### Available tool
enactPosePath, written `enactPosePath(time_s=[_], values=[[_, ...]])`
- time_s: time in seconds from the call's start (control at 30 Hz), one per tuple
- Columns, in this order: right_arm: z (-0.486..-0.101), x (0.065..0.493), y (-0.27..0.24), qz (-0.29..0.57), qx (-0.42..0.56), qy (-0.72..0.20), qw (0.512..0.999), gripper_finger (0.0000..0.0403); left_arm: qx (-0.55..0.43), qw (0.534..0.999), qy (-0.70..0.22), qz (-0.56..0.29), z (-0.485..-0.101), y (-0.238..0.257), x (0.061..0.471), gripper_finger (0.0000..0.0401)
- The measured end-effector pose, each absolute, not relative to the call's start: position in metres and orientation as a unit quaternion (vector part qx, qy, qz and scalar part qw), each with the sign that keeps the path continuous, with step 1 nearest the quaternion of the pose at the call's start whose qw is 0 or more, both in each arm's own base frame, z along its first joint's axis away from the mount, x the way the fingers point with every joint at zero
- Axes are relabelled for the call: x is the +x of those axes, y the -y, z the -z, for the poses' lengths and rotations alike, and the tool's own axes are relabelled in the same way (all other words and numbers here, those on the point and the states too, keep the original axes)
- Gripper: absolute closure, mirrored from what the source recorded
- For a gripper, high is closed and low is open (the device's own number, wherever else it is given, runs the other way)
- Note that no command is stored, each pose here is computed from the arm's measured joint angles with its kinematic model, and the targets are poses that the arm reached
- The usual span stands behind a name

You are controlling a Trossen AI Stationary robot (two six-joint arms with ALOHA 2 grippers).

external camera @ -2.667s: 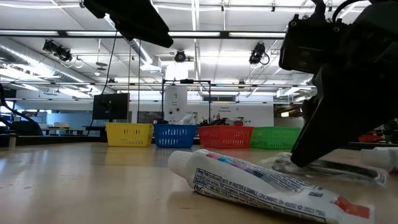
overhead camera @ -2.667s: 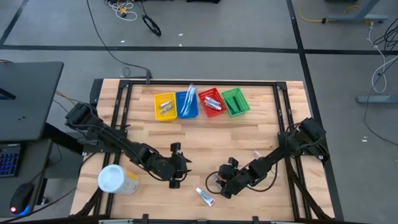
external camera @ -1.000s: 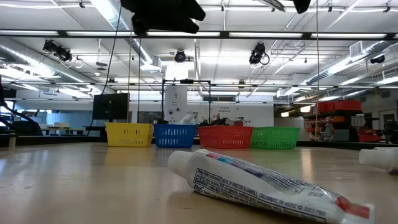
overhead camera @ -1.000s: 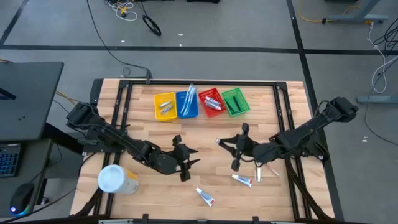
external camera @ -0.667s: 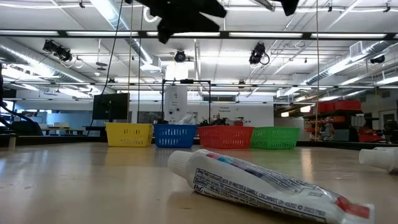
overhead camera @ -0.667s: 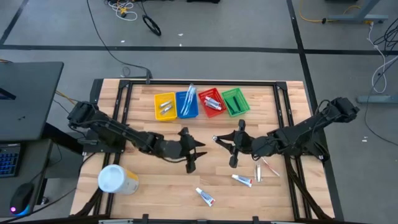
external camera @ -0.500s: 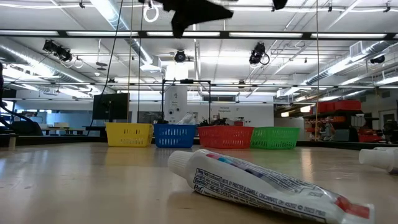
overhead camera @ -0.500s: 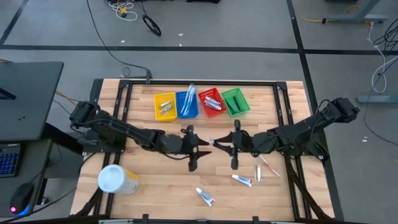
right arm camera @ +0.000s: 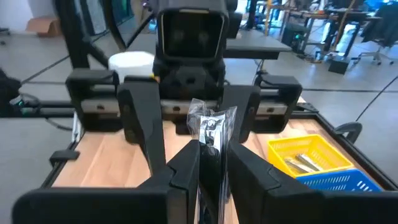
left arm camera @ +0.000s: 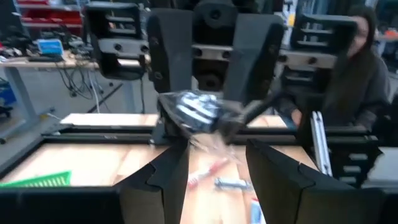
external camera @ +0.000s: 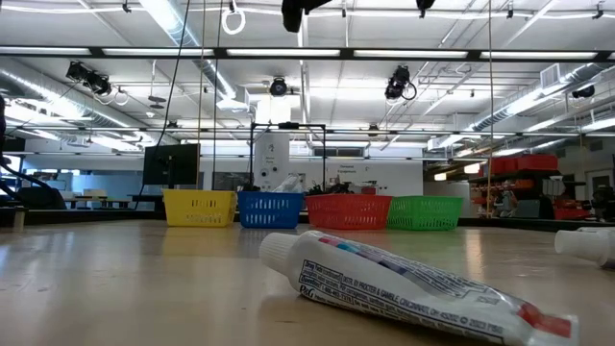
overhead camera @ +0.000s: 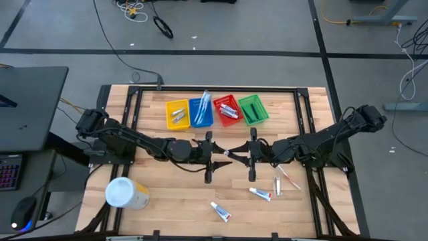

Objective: Pick & Place Travel size toiletries
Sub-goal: Put the left nail cutter into the yellow bin

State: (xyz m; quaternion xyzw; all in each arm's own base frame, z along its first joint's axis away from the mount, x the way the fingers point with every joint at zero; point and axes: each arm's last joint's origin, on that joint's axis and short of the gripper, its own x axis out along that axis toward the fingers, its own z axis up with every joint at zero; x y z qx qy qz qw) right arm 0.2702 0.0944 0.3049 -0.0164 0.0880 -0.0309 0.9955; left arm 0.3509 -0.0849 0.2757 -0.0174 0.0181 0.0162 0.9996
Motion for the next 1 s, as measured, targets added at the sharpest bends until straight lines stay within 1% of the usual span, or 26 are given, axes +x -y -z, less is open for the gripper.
enactPosePath(time_s=[0.1, 0.3, 0.53, 0.63, 0.9, 1.0], values=[[-0.308, 0.272, -0.091, 0.022, -0.012, -0.074, 0.997, 0.0326, -0.022, 0.999, -0.004, -0.024, -0.278, 0.079, 0.352, 0.0232], [-0.31, 0.279, -0.082, 0.003, -0.001, -0.058, 0.998, 0.0326, -0.022, 1.0, 0.002, -0.009, -0.28, 0.067, 0.355, 0.0232], [-0.301, 0.29, -0.074, 0.015, -0.002, -0.066, 0.998, 0.0326, 0.004, 1.0, -0.008, 0.004, -0.278, 0.064, 0.356, 0.0237], [-0.303, 0.291, -0.072, 0.019, -0.008, -0.056, 0.998, 0.0326, 0.008, 1.0, -0.02, 0.007, -0.275, 0.064, 0.356, 0.0257], [-0.303, 0.292, -0.069, 0.008, -0.008, -0.056, 0.998, 0.0326, 0.012, 0.999, -0.042, 0.002, -0.271, 0.064, 0.356, 0.0338], [-0.303, 0.291, -0.07, 0.008, -0.009, -0.057, 0.998, 0.0326, 0.008, 0.999, -0.043, 0.001, -0.271, 0.064, 0.355, 0.0347]])
